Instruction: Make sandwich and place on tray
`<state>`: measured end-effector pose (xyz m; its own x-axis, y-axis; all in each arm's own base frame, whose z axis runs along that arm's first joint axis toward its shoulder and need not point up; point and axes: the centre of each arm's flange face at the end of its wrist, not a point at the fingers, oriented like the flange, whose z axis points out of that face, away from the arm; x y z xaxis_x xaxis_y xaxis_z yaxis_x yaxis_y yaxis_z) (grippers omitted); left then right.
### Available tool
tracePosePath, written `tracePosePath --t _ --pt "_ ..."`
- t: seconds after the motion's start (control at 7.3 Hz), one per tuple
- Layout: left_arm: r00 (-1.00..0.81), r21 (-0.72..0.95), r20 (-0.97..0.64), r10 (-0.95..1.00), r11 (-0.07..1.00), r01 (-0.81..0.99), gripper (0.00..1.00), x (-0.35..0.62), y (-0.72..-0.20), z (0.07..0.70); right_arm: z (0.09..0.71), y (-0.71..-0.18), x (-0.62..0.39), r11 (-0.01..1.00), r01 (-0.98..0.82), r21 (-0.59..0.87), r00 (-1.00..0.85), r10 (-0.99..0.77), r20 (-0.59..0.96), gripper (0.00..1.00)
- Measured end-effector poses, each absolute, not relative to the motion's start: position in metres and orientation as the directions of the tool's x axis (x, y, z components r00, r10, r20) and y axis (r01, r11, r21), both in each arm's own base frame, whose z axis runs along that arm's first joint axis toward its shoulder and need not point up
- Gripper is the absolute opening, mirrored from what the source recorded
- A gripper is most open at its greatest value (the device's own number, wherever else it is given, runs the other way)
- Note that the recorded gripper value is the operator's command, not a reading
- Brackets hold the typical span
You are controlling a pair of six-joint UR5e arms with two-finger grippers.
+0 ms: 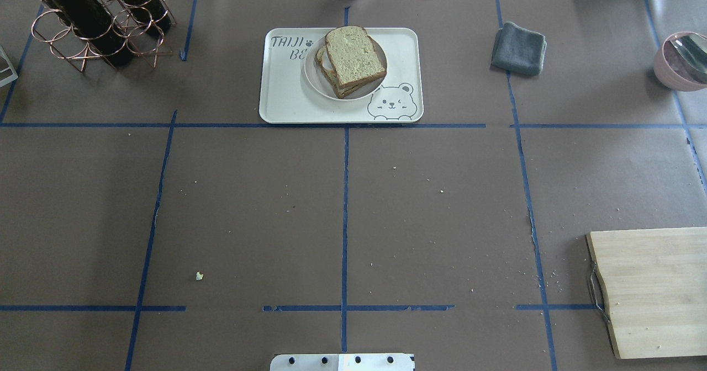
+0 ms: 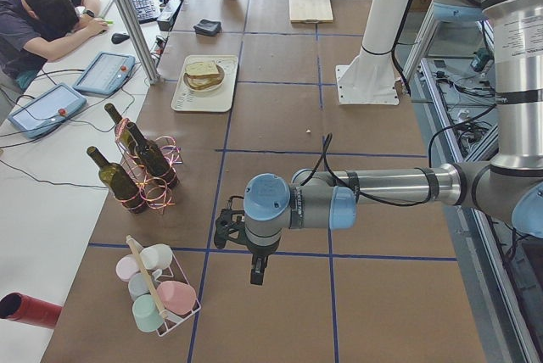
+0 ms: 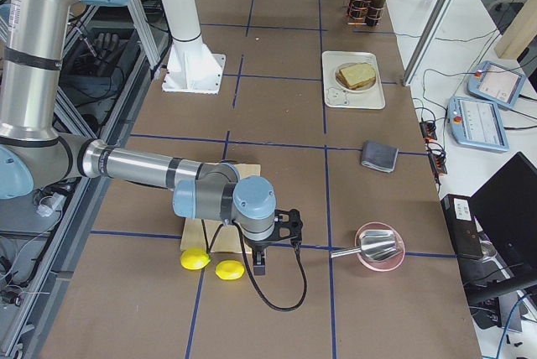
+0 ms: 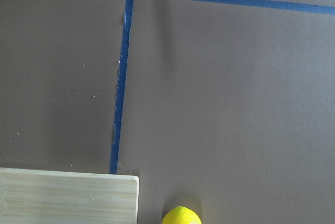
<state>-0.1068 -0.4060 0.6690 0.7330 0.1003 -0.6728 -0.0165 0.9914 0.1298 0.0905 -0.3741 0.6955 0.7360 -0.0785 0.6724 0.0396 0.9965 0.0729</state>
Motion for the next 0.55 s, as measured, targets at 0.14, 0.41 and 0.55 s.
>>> tracePosePath --t 0.14,0.41,0.55 --pt "0.732 0.130 -0.673 0.101 0.991 -0.017 1.00 -0.1067 -0.4056 0.6691 0.6953 -0.3742 0.0904 0.997 0.040 0.073 0.736 -0.079 0.672 1.00" --pt "0.732 0.130 -0.674 0.102 0.991 -0.018 1.00 -0.1060 -0.4055 0.6690 0.6943 -0.3739 0.0903 0.996 0.039 0.074 0.735 -0.079 0.673 1.00" --pt "0.732 0.131 -0.674 0.103 0.991 -0.019 1.00 -0.1057 -0.4056 0.6688 0.6935 -0.3733 0.0903 0.996 0.039 0.076 0.735 -0.080 0.673 1.00"
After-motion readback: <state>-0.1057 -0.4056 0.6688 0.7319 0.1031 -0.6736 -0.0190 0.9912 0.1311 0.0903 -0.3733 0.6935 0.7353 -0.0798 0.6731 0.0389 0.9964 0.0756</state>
